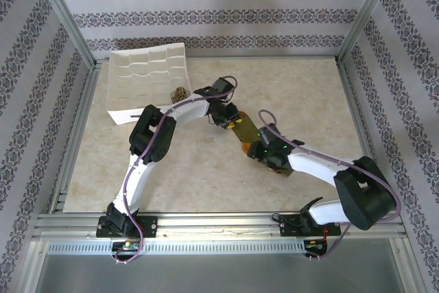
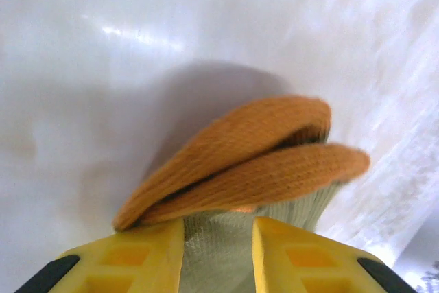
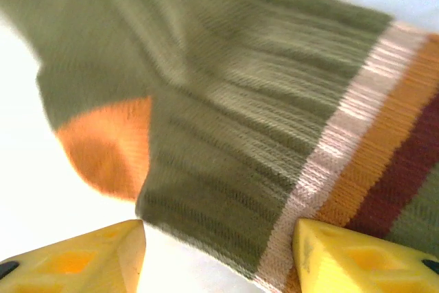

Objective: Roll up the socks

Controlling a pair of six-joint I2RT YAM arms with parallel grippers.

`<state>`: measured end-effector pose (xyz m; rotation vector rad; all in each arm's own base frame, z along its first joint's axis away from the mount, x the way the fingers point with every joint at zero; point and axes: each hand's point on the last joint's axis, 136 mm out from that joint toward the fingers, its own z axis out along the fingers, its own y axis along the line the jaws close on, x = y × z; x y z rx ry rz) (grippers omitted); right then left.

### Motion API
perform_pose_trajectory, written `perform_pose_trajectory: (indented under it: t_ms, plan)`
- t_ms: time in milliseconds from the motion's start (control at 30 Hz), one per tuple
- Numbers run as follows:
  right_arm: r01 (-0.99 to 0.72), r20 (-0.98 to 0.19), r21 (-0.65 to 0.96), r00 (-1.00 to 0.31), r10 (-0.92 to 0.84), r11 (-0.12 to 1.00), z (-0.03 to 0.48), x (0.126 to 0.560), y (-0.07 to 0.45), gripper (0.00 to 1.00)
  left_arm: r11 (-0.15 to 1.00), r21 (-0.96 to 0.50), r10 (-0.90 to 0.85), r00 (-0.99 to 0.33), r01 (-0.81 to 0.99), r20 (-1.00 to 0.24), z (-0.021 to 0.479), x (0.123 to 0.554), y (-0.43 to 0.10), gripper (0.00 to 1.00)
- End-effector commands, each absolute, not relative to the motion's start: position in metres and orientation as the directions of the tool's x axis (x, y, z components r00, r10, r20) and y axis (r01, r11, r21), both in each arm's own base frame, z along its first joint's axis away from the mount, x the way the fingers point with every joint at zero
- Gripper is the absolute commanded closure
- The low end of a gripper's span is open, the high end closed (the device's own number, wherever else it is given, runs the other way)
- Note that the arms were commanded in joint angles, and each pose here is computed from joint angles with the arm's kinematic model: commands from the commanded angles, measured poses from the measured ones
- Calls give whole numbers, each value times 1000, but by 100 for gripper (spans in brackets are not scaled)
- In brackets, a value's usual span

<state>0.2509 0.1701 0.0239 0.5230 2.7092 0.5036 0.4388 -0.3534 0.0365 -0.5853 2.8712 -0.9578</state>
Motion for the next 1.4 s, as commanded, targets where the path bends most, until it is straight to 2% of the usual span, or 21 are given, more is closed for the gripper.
perform_pose_trajectory:
  t_ms: [0,100,200,300,367,500,667,967,1233,1367]
  plan:
    - [271,-179,450,-906,383,851,19,239,215,41,742,-606,-325,-944,-287,49,34,455,-356,68]
    - [114,-272,499,-921,280,859,46,251,248,40,743,-622,-296,-955,-247,25,47,460,-360,68]
    - [-9,-309,536,-933,187,844,69,259,269,39,754,-628,-282,-958,-192,-46,72,464,-357,65]
    - [-76,-383,443,-917,112,893,81,264,252,38,760,-625,-307,-947,-181,-98,101,461,-346,58]
    - [-61,-417,370,-903,107,927,79,266,224,38,752,-629,-344,-931,-196,-121,121,453,-335,52]
    - [40,-404,350,-895,189,936,59,265,174,38,709,-663,-386,-919,-238,-83,134,421,-320,52]
    - [51,-393,336,-900,190,940,47,269,157,37,680,-682,-380,-925,-269,-14,131,373,-304,52]
    - [-15,-299,383,-948,109,924,34,259,214,37,706,-629,-371,-927,-324,60,104,306,-267,52]
    - [-21,-249,569,-957,149,822,54,256,287,38,719,-602,-386,-920,-348,70,94,283,-249,52]
    - [-84,-307,486,-948,80,870,57,257,277,38,736,-591,-367,-928,-331,62,92,276,-244,52]
